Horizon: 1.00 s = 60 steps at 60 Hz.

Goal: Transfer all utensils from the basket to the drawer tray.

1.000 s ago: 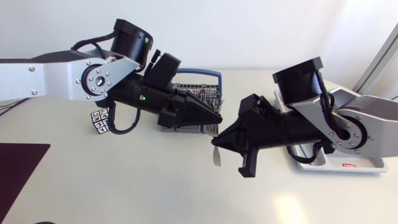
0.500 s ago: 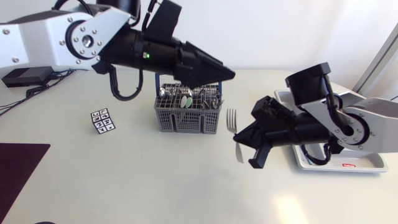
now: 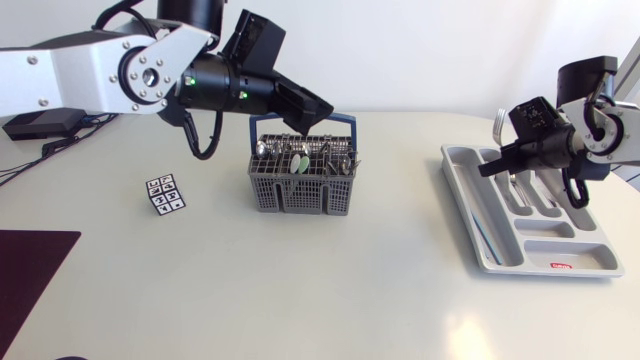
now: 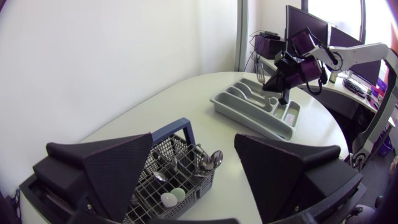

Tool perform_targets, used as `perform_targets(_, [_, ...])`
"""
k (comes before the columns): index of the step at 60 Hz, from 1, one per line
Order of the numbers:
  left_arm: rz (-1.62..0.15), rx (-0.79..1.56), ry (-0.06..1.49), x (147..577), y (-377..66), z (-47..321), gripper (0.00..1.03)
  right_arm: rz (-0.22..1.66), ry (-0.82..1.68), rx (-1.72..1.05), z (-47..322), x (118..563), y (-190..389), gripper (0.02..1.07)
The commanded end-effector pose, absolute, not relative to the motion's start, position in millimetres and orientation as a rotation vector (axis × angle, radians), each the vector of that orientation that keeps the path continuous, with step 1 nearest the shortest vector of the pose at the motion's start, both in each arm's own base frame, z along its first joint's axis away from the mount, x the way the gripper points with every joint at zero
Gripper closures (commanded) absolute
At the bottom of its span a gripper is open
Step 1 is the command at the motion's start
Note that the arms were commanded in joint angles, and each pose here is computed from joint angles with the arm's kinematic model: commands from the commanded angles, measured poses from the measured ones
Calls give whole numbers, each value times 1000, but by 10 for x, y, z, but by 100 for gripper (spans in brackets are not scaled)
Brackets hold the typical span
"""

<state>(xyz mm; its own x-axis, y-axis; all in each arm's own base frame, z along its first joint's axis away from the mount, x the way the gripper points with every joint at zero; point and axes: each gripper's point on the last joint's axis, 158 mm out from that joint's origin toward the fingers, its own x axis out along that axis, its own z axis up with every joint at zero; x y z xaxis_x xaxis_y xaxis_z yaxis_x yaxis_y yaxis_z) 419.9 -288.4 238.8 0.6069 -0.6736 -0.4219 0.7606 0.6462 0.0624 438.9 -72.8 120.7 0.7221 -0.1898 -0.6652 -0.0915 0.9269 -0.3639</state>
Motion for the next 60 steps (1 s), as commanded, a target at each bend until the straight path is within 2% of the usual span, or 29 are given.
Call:
perform_targets(1, [-808, 271, 403, 4279, -2750, 2204, 11, -152, 774, -363, 1224, 4534, -1028, 101])
perform_targets(15, [-740, 329, 441, 4347, -2560, 1927, 11, -358, 840, -318, 1034, 4764, -1803, 101])
perform_targets(26, [-707, 354, 458, 4339, -2477, 1829, 11, -439, 897, -272, 675, 4937, -2253, 101])
perform_targets(38, [-671, 354, 471, 4320, -2307, 1789, 10, -457, 963, -236, 298, 5053, -2350, 101])
perform_targets(51, [-658, 355, 480, 4274, -2206, 1753, 10, -449, 1002, -214, 145, 5035, -2302, 101])
perform_targets(54, [-658, 356, 486, 4268, -2191, 1725, 10, -451, 1001, -210, 144, 5043, -2305, 91])
perform_targets(56, [-652, 355, 490, 4271, -2165, 1711, 10, -452, 1002, -208, 143, 5044, -2305, 75])
perform_targets(59, [-648, 353, 497, 4270, -2141, 1684, 10, -453, 1007, -197, 150, 5029, -2288, 42])
perform_targets(60, [-642, 349, 499, 4272, -2105, 1680, 10, -453, 1005, -193, 168, 5024, -2284, 35])
